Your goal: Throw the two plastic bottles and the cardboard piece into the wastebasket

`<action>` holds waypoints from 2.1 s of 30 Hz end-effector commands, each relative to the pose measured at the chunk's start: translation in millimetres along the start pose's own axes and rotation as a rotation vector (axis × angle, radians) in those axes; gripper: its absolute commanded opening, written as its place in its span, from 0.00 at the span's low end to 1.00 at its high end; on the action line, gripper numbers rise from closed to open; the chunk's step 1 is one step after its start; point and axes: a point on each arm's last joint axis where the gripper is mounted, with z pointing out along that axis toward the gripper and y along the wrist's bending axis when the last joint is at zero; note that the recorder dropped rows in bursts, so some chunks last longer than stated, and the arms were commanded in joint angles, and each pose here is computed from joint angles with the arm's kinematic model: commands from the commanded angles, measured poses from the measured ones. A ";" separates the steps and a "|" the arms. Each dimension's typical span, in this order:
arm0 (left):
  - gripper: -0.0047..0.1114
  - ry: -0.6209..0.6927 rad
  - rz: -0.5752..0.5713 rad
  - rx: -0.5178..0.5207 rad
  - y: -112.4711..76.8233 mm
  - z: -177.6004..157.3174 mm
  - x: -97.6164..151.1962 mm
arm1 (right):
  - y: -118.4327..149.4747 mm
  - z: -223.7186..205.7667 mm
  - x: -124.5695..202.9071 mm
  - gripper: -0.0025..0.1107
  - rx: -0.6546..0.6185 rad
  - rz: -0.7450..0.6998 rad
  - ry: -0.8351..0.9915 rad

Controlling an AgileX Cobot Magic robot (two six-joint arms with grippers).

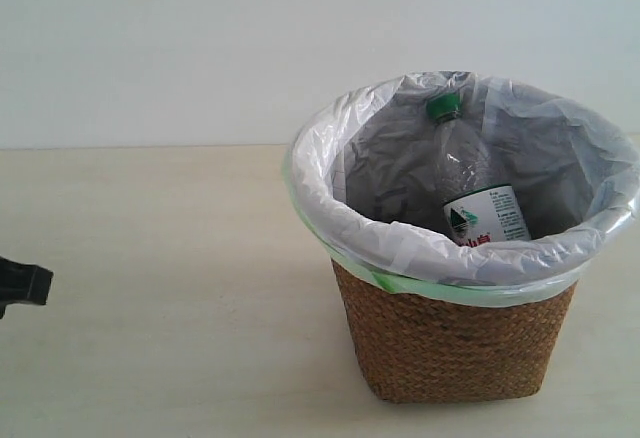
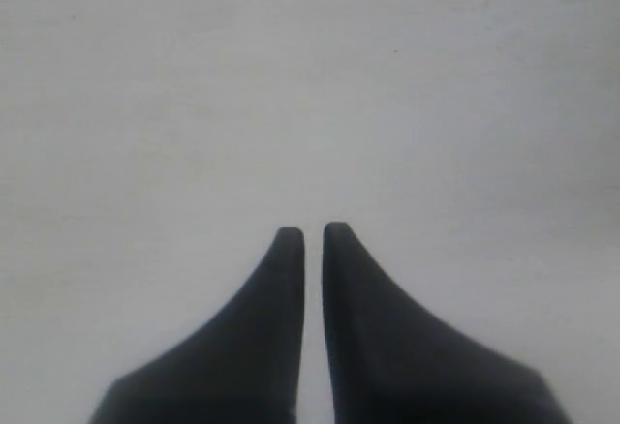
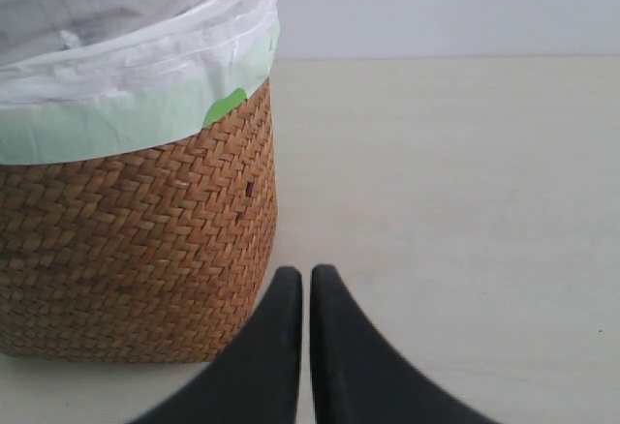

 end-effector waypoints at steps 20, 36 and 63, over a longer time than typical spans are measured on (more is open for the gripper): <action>0.07 -0.396 -0.190 0.219 32.7 -66.8 67.1 | -0.4 -0.4 -0.9 0.02 0.007 -0.008 -0.011; 0.07 -0.811 -0.283 0.297 49.8 -99.4 86.3 | -0.4 -0.4 -0.9 0.02 0.007 -0.008 -0.011; 0.07 -1.027 -0.233 0.176 54.5 -23.0 133.3 | -0.4 -0.4 -0.9 0.02 0.007 -0.008 -0.011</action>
